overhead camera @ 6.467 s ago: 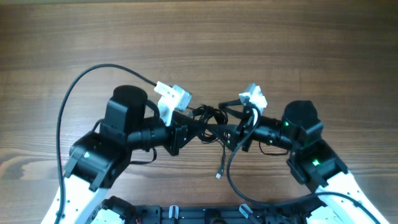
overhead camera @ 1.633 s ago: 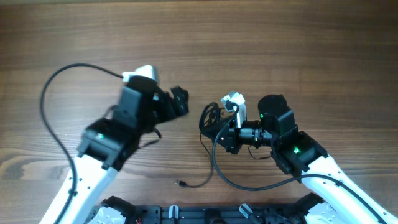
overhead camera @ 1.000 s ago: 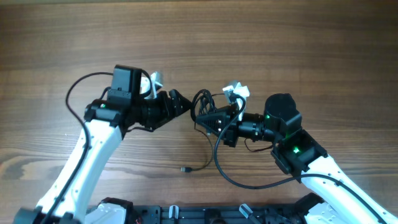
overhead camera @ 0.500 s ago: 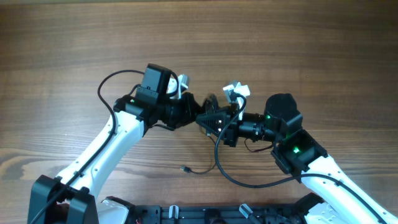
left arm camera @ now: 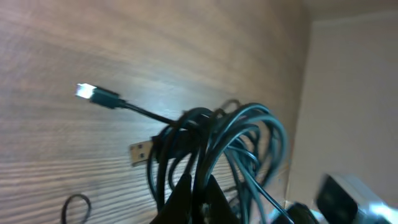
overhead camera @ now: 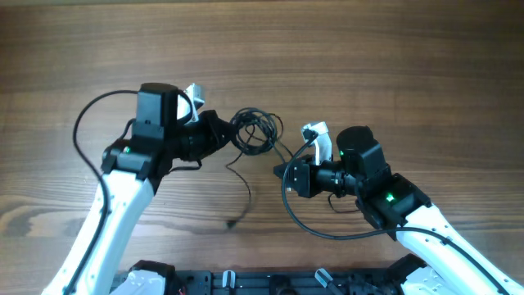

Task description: Untangle cables

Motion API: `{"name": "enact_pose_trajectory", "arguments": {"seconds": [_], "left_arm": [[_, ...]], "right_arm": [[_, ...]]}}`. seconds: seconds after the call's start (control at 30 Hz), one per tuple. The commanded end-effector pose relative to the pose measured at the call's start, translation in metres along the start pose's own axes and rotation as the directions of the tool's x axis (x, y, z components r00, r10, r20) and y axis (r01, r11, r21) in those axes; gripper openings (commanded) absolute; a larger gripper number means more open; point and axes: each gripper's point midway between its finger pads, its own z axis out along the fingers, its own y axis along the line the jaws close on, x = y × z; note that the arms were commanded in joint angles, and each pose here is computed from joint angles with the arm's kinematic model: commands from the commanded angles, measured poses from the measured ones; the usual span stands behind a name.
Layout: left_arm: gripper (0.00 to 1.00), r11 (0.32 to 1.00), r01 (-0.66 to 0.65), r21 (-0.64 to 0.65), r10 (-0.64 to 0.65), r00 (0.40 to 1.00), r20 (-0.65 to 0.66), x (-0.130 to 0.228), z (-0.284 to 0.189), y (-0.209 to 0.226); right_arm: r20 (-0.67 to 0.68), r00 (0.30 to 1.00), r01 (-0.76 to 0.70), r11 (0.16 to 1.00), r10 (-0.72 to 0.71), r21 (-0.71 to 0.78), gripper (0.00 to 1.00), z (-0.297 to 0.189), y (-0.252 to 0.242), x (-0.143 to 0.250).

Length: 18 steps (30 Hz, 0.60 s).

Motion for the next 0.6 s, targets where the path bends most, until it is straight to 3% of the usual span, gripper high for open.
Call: {"name": "enact_pose_trajectory", "arguments": {"seconds": [0.0,0.17,0.27,0.57], "left_arm": [[0.04,0.976,-0.218,0.022,0.216,0.973,0.081,0.008,-0.021,-0.029],[0.04,0.945,-0.326,0.003,0.322,0.935,0.151,0.018,-0.035,-0.048],[0.04,0.934,-0.358,-0.005,0.354,0.922,0.157,0.026,-0.035,-0.054],[0.04,0.835,-0.544,0.090,0.535,0.839,0.102,0.066,-0.023,-0.088]], "right_arm": [[0.031,0.998,0.056,0.997,-0.054,-0.056,0.10,0.000,0.013,-0.011],[0.070,0.990,0.137,0.973,-0.126,-0.187,0.08,-0.004,0.042,-0.021],[0.087,0.992,0.112,0.971,-0.095,-0.211,0.08,-0.006,0.048,-0.027],[0.152,0.988,0.041,0.992,-0.022,-0.123,0.06,-0.005,0.033,-0.042]]}}
